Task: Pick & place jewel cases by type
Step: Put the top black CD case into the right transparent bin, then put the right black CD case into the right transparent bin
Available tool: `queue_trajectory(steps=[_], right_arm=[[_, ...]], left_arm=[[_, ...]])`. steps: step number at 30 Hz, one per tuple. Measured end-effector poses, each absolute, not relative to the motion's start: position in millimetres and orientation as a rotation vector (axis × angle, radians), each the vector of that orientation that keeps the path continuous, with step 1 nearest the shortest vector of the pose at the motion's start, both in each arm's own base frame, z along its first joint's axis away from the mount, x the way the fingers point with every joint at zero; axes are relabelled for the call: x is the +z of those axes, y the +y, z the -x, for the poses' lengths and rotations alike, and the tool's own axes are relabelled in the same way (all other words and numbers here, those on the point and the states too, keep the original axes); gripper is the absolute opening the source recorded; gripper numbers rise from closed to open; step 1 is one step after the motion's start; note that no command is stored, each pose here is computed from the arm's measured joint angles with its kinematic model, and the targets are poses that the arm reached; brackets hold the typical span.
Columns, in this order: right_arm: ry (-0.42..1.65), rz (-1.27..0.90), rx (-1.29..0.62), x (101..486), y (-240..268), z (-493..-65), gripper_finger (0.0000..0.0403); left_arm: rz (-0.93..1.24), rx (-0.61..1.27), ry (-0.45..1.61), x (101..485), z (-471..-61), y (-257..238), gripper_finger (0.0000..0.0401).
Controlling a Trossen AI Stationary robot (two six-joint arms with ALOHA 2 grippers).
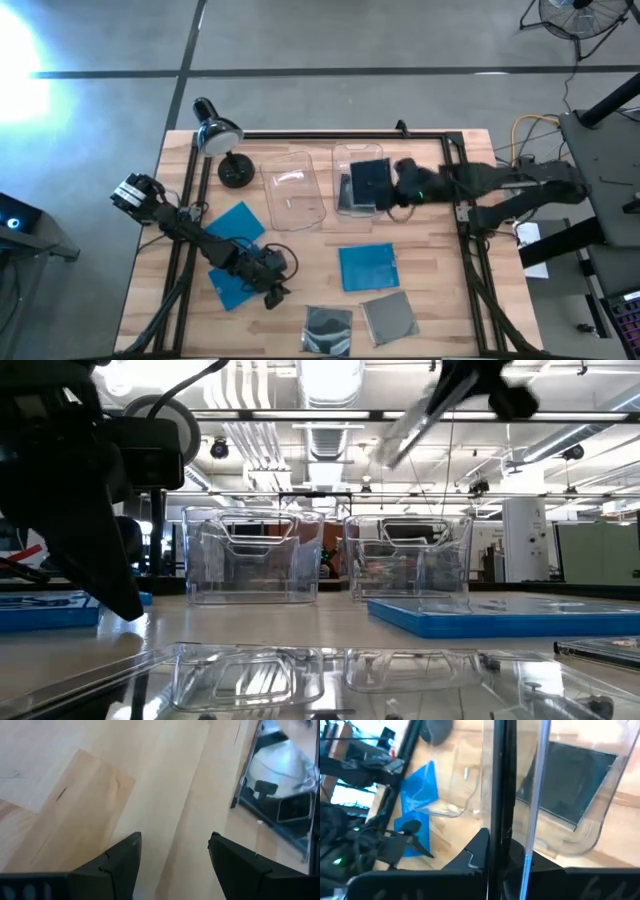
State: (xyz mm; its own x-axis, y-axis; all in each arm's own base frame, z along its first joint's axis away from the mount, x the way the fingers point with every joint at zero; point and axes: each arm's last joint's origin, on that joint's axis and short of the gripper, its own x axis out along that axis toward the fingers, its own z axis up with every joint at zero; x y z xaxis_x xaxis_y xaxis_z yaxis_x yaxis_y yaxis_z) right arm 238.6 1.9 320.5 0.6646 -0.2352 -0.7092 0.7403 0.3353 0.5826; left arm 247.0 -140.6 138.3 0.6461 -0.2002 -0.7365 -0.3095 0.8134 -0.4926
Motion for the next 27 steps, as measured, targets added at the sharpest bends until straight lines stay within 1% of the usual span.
queue_trajectory(steps=[2, 4, 6, 10, 12, 15, 17, 20, 22, 24, 27], right_arm=[[0.602, -1.084, -0.647, 301, -20, -244, 0.0018], [0.646, -1.121, -0.681, 275, -39, -250, 0.0022], [0.683, -1.170, -0.724, 253, -55, -253, 0.0034], [0.803, -1.233, -0.746, 221, -75, -258, 0.0079], [0.818, -1.238, -0.713, 214, -77, -265, 0.0106], [0.824, -1.229, -0.689, 213, -79, -277, 0.0145], [0.885, -1.197, -0.694, 213, -80, -279, 0.0167], [0.950, -1.095, -0.672, 234, -80, -276, 0.0191], [1.036, -1.005, -0.686, 250, -77, -268, 0.0204], [1.141, -0.865, -0.755, 267, -74, -256, 0.0215], [1.242, -0.635, -0.873, 297, -62, -238, 0.0230]], left_arm=[[0.662, 0.081, 0.876, 139, -249, -140, 0.0213], [0.683, 0.091, 0.870, 141, -250, -139, 0.0213], [0.708, 0.100, 0.860, 143, -252, -140, 0.0213], [0.742, 0.138, 0.824, 146, -255, -140, 0.0213], [0.741, 0.173, 0.795, 147, -255, -139, 0.0213], [0.724, 0.226, 0.747, 147, -256, -137, 0.0213], [0.720, 0.242, 0.734, 147, -257, -136, 0.0213], [0.717, 0.245, 0.733, 147, -257, -135, 0.0213], [0.716, 0.246, 0.733, 147, -257, -135, 0.0213], [0.716, 0.247, 0.734, 147, -257, -134, 0.0213], [0.717, 0.253, 0.732, 147, -258, -133, 0.0213]])
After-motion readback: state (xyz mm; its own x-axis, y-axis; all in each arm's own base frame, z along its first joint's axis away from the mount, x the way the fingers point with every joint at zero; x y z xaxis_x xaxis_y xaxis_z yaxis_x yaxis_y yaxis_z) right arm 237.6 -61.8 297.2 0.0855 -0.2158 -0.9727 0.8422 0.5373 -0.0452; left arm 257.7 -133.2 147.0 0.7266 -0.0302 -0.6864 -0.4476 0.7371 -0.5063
